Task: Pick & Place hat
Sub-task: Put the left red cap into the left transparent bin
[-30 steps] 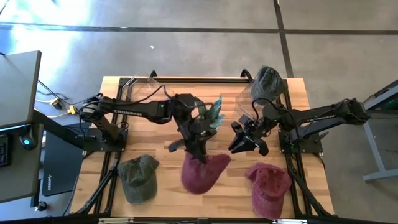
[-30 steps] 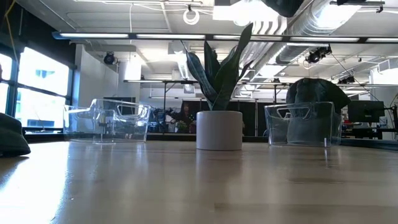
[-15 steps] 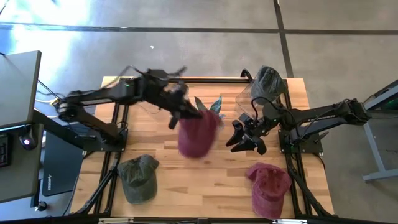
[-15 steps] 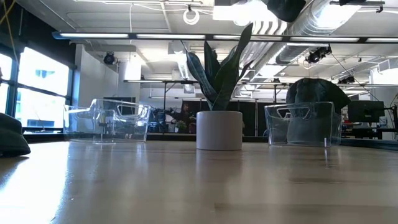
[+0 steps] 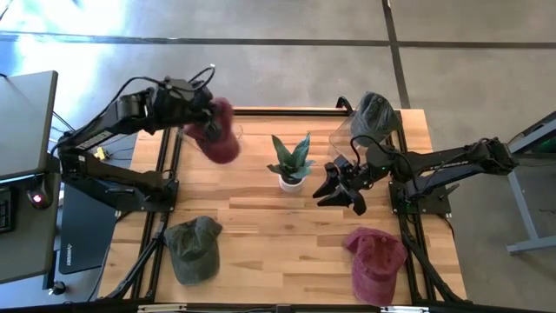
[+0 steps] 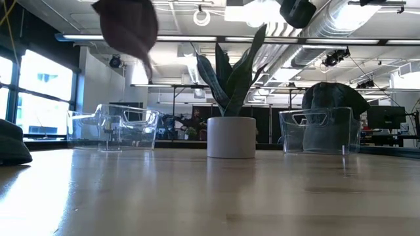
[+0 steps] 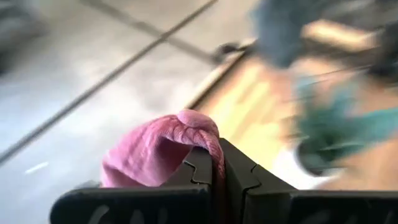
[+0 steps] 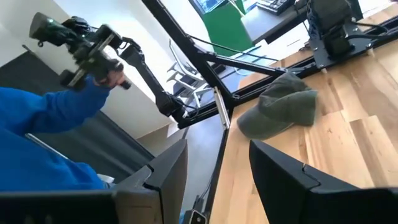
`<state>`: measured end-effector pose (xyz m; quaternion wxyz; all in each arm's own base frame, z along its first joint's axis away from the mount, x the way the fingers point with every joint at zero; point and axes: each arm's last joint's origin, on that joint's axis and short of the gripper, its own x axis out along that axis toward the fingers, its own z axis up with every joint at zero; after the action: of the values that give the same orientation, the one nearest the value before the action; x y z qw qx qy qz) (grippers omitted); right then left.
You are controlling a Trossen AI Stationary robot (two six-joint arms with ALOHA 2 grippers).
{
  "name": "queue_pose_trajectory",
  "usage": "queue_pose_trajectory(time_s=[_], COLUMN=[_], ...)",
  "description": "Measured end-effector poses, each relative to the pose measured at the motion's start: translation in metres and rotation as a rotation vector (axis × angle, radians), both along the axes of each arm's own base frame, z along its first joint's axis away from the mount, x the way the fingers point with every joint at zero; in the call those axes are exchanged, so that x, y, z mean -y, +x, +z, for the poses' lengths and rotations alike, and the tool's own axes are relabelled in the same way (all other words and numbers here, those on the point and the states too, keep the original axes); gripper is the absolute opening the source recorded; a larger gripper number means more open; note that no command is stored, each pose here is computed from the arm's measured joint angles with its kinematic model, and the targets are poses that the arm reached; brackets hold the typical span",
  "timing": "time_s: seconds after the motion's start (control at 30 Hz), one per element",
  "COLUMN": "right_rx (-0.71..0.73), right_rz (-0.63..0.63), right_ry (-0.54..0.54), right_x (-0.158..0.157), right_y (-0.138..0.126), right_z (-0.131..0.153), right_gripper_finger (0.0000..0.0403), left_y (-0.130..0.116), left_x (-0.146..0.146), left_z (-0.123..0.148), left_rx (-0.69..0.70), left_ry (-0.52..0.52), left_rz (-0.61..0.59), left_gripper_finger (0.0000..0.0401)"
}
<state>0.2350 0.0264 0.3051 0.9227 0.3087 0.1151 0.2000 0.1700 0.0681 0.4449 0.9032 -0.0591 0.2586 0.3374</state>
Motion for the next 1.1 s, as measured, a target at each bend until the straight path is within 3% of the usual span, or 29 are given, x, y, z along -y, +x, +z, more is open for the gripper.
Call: queue_pose_trajectory(time_s=[0.1, 0.27, 0.43, 0.67, 0.87, 1.0, 1.1], right_rx=[0.004, 0.005, 0.002, -0.011, -0.043, -0.041, -0.035], right_rz=[-0.014, -0.055, -0.070, -0.087, -0.117, -0.224, -0.323], right_ry=[-0.010, -0.014, -0.008, 0.024, 0.097, 0.100, 0.095], right_x=[0.000, 0.002, 0.006, 0.010, 0.014, 0.020, 0.027], right_y=[0.000, 0.001, 0.001, 0.001, 0.002, 0.003, 0.003], right_z=[0.000, 0.000, 0.000, 0.000, 0.000, 0.000, 0.000], right_gripper_finger=[0.0167, 0.0167, 0.0167, 0.0167, 0.0167, 0.0167, 0.0167], left_y=[-0.010, -0.016, -0.018, -0.018, -0.021, -0.024, -0.027], left_x=[-0.015, -0.039, -0.062, -0.088, -0.093, -0.093, -0.096], left_z=[-0.002, -0.012, -0.048, -0.104, -0.139, -0.149, -0.156], left_rx=[-0.090, -0.232, -0.358, -0.490, -0.637, -0.778, -0.796], left_ry=[0.070, 0.178, 0.134, 0.157, 0.171, 0.216, 0.209], left_rz=[0.117, 0.166, 0.196, 0.143, 0.063, 0.076, 0.086], left_gripper_finger=[0.0000, 0.0000, 0.0000, 0.0000, 0.0000, 0.0000, 0.0000])
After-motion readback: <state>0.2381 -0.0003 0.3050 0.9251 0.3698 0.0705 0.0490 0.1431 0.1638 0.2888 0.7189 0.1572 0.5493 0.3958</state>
